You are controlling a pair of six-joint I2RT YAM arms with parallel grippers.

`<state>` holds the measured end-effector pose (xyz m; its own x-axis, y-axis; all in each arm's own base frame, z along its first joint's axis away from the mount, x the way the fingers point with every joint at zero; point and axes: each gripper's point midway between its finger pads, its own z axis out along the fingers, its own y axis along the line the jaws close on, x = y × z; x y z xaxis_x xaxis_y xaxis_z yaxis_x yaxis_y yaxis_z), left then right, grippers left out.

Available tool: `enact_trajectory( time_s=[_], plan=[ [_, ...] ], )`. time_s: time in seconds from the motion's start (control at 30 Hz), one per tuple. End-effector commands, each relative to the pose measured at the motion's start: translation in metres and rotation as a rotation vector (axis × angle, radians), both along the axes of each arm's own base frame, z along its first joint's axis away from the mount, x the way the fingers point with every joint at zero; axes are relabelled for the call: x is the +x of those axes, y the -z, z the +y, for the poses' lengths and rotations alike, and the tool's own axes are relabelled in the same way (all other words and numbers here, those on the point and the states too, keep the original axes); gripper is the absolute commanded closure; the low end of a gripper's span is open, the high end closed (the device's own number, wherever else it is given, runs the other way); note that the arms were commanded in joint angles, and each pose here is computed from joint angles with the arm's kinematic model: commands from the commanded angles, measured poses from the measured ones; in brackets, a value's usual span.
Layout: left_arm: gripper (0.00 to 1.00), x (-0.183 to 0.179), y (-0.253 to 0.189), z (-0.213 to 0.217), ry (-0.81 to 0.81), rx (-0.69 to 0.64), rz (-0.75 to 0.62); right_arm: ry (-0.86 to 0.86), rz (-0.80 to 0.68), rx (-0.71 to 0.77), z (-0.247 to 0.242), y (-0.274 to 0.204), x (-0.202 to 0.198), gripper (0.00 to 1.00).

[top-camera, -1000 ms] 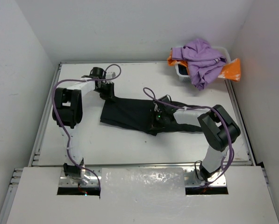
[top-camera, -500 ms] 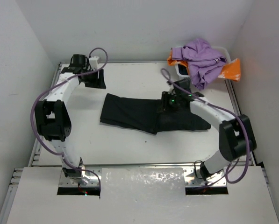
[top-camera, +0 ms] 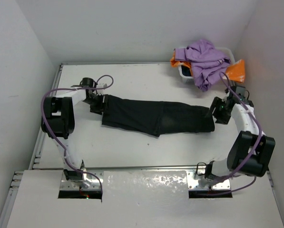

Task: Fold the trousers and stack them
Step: Fold the trousers

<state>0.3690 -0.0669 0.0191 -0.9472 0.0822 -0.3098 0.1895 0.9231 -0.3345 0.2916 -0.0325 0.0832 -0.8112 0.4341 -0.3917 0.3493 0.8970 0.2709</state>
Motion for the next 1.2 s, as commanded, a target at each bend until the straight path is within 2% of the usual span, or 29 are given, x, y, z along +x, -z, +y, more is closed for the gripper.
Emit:
enact_trajectory(
  time_s=[0.0,0.17,0.3,0.4,0.43,0.47,0.57,0.7,0.77,0.87,0.97,1.1,1.17],
  plan=[
    [0.46,-0.001,-0.011,-0.017,0.018,-0.103,-0.036,0.003,0.057,-0.03,-0.025,0.012,-0.007,0.39],
    [0.46,-0.005,-0.023,-0.019,0.045,-0.112,-0.076,0.02,0.112,-0.041,-0.041,0.031,0.0,0.39],
    [0.47,-0.014,-0.008,-0.018,0.036,-0.109,-0.036,0.031,0.157,-0.045,-0.045,0.047,-0.002,0.4],
    [0.73,-0.023,0.008,-0.014,0.035,-0.09,0.025,0.038,0.16,-0.032,-0.043,0.056,-0.002,0.4],
    [0.92,-0.024,0.007,-0.015,0.04,-0.092,0.034,0.035,0.167,-0.028,-0.042,0.057,-0.004,0.4],
    [1.0,-0.023,0.005,-0.013,0.046,-0.094,0.028,0.034,0.17,-0.028,-0.042,0.059,-0.005,0.4],
    [1.0,0.002,-0.026,0.001,0.038,-0.069,-0.054,0.031,0.166,-0.044,-0.041,0.065,-0.013,0.41],
    [1.0,0.026,-0.085,0.034,0.018,0.017,-0.178,-0.038,0.132,0.026,-0.008,0.071,-0.015,0.44],
    [1.0,0.043,-0.123,0.043,0.031,0.056,-0.265,-0.078,0.118,0.037,0.009,0.074,-0.015,0.45],
    [1.0,0.047,-0.17,0.046,0.081,0.085,-0.342,-0.141,0.096,0.064,0.043,0.072,-0.011,0.45],
    [1.0,0.043,-0.209,0.025,0.151,0.017,-0.402,-0.129,-0.005,0.173,0.07,0.058,0.001,0.45],
    [1.0,0.021,-0.251,-0.053,0.336,-0.131,-0.457,-0.125,-0.084,0.205,0.076,0.029,0.01,0.44],
    [1.0,0.016,-0.263,-0.08,0.373,-0.188,-0.472,-0.145,-0.086,0.191,0.074,0.018,0.011,0.43]
  ],
)
